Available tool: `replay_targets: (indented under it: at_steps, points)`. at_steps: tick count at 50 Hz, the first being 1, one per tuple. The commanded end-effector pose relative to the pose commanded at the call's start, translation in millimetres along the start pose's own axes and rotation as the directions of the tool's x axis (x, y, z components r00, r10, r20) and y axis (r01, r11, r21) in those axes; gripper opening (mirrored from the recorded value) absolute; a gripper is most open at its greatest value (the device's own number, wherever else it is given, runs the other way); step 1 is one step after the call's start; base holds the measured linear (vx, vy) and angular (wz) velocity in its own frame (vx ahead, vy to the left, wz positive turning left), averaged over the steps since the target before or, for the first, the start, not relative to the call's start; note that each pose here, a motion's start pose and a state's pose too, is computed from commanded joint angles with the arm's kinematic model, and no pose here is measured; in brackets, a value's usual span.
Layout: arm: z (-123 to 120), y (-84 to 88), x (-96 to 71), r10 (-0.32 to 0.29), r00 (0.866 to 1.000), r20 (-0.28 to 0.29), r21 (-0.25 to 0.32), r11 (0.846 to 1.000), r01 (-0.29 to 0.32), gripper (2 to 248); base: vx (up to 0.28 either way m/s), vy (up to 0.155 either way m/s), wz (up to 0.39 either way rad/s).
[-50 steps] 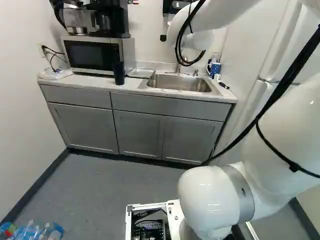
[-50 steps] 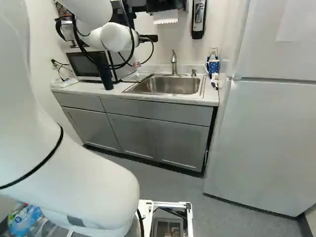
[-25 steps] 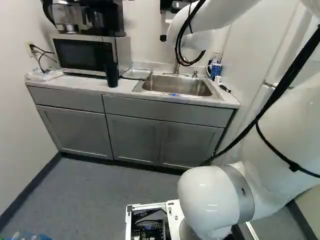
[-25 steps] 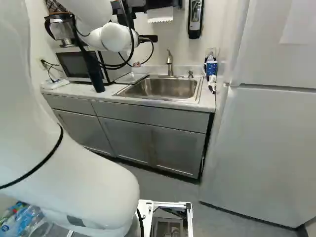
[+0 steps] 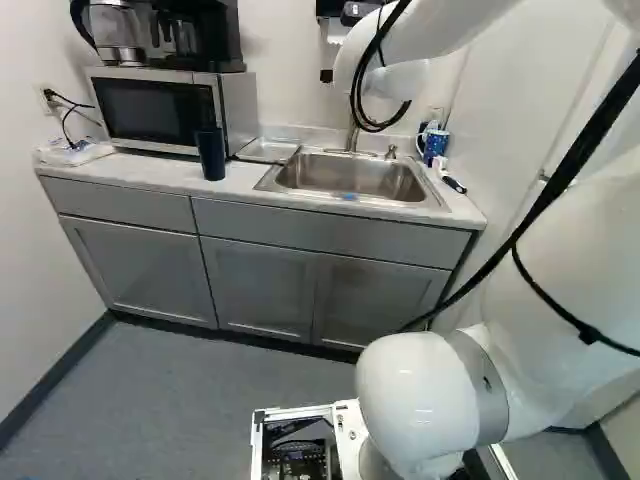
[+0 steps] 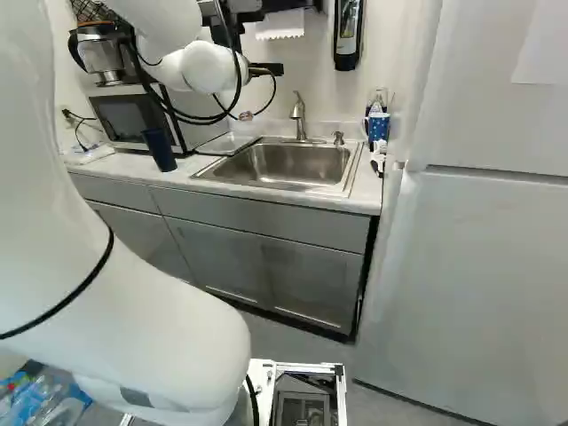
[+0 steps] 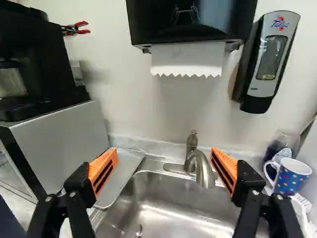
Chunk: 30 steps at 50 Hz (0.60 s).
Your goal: Rinse the cup and place it in the tray
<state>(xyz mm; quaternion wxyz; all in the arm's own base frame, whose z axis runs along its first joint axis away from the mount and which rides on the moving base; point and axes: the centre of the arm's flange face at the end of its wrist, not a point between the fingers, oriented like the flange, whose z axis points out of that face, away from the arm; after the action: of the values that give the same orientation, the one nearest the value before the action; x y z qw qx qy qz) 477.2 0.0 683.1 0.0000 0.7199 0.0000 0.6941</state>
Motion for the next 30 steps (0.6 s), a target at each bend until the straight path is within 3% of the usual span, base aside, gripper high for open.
replay_targets:
  at_steps: [16, 30]
  points:
    - [0.0, 0.0, 0.0, 0.0, 1.0, 0.0, 0.0, 1.0, 0.0, 247, 0.097, -0.04, 0.152]
    - [0.0, 0.0, 0.0, 0.0, 1.0, 0.0, 0.0, 1.0, 0.0, 247, 0.079, -0.064, 0.01]
